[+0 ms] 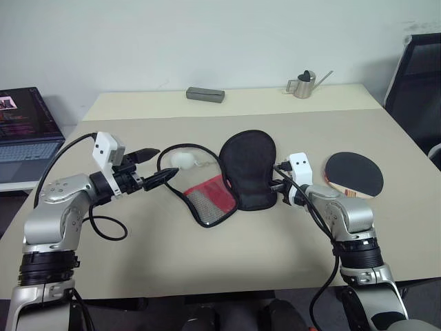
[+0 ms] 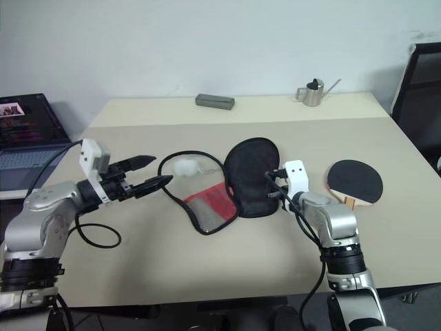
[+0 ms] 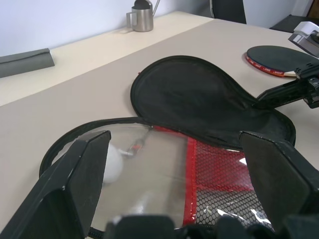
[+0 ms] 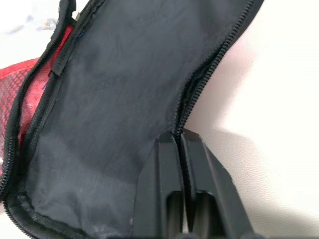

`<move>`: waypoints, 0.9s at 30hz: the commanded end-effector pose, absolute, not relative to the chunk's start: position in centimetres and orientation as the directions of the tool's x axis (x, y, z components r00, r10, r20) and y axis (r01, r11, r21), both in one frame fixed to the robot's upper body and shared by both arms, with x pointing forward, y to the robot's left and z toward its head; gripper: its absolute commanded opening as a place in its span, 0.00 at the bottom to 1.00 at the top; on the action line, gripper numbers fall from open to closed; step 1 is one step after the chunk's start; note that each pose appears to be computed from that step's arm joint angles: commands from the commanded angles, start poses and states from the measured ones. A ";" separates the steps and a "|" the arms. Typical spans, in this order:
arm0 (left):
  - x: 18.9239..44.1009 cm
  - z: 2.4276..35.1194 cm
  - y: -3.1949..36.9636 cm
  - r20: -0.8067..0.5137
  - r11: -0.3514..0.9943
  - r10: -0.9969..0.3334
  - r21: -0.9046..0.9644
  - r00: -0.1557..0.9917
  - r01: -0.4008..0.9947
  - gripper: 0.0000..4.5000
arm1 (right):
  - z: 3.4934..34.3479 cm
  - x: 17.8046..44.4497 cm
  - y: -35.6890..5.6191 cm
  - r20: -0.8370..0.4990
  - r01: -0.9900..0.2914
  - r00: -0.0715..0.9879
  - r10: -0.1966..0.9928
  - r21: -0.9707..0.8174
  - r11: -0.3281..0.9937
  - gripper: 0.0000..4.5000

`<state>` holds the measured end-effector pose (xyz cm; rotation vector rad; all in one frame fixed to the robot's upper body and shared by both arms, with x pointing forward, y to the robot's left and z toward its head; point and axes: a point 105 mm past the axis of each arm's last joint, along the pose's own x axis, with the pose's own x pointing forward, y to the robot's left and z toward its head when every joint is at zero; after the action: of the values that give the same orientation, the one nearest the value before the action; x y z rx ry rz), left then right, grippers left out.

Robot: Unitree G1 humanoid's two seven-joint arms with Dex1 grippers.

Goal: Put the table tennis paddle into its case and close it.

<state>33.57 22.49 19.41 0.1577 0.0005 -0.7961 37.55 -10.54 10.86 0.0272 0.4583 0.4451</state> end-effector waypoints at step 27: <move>33.5 22.7 15.1 -0.003 0.441 -0.891 0.220 0.453 0.870 1.00 | 16.7 32.9 -18.5 -0.241 -0.106 0.965 0.104 0.001 0.994 0.79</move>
<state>33.85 15.66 21.60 0.1945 -0.0843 -1.0561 33.47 -18.30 15.41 -0.0008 0.2955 0.1353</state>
